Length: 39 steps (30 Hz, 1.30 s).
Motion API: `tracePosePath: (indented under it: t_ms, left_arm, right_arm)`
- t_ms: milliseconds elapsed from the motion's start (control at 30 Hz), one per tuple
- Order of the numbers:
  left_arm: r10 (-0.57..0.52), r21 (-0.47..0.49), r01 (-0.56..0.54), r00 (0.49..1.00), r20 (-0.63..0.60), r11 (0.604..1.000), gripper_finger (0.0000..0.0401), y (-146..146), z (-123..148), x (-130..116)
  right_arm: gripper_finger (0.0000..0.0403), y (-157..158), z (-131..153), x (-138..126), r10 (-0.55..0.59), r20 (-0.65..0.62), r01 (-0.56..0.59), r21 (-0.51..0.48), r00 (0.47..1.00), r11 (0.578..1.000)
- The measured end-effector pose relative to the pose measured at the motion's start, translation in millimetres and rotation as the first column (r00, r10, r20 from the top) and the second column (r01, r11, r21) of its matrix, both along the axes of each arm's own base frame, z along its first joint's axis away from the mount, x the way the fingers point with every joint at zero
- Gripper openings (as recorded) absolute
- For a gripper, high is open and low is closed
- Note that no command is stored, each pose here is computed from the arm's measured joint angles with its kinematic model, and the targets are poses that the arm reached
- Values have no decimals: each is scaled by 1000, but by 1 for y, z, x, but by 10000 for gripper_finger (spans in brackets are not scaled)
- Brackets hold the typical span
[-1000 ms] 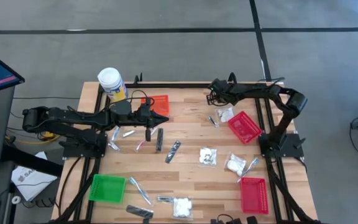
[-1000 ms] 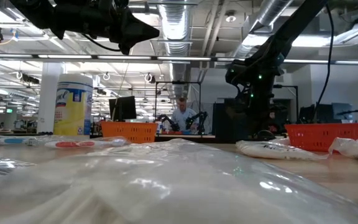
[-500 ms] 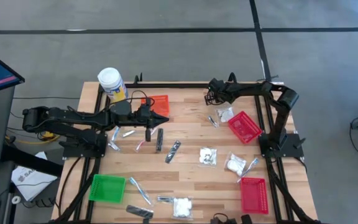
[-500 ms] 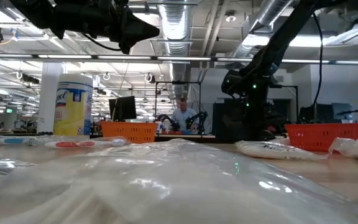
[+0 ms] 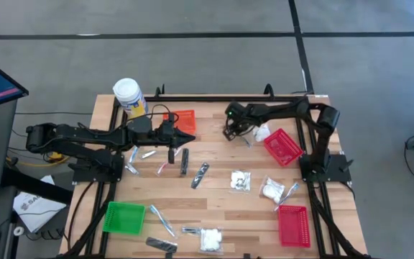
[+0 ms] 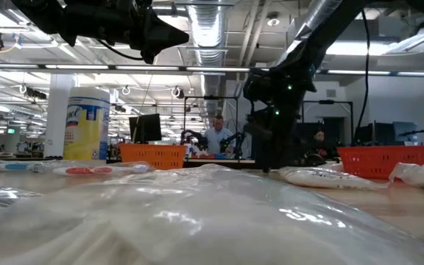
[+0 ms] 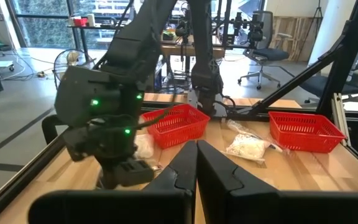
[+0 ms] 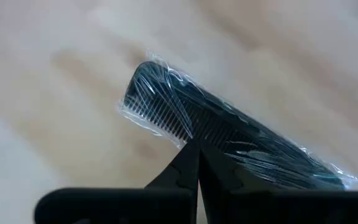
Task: Pick & Place Travel size toiletries
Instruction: Put the black comb into the top red basket
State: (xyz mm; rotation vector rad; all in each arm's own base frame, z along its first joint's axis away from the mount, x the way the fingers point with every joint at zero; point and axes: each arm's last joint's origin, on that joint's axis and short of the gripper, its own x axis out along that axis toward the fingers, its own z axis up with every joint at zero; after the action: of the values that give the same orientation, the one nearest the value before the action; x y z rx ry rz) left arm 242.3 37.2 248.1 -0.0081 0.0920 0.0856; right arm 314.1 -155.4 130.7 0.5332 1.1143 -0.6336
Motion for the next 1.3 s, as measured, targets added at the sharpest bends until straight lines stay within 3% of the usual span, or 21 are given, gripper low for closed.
tracePosePath:
  t_ms: [267,433,667,933,1300]
  left_arm:
    - [-2,0,2,1000,2,1000,3,0,0,0]
    - [-68,-10,68,998,4,998,3,-2,0,0]
    - [-136,-21,136,991,3,991,3,-7,0,1]
    - [-167,9,168,986,-9,986,3,-16,-2,3]
    - [-67,5,68,993,-95,998,3,-12,-21,14]
  right_arm:
    - [0,35,0,13,183,26,-185,90,983,979]
    - [0,59,0,20,291,52,-296,134,955,946]
    - [0,89,1,26,459,97,-469,197,883,861]
    - [0,117,23,43,613,109,-623,142,782,769]
    - [0,163,50,48,738,108,-745,120,666,656]
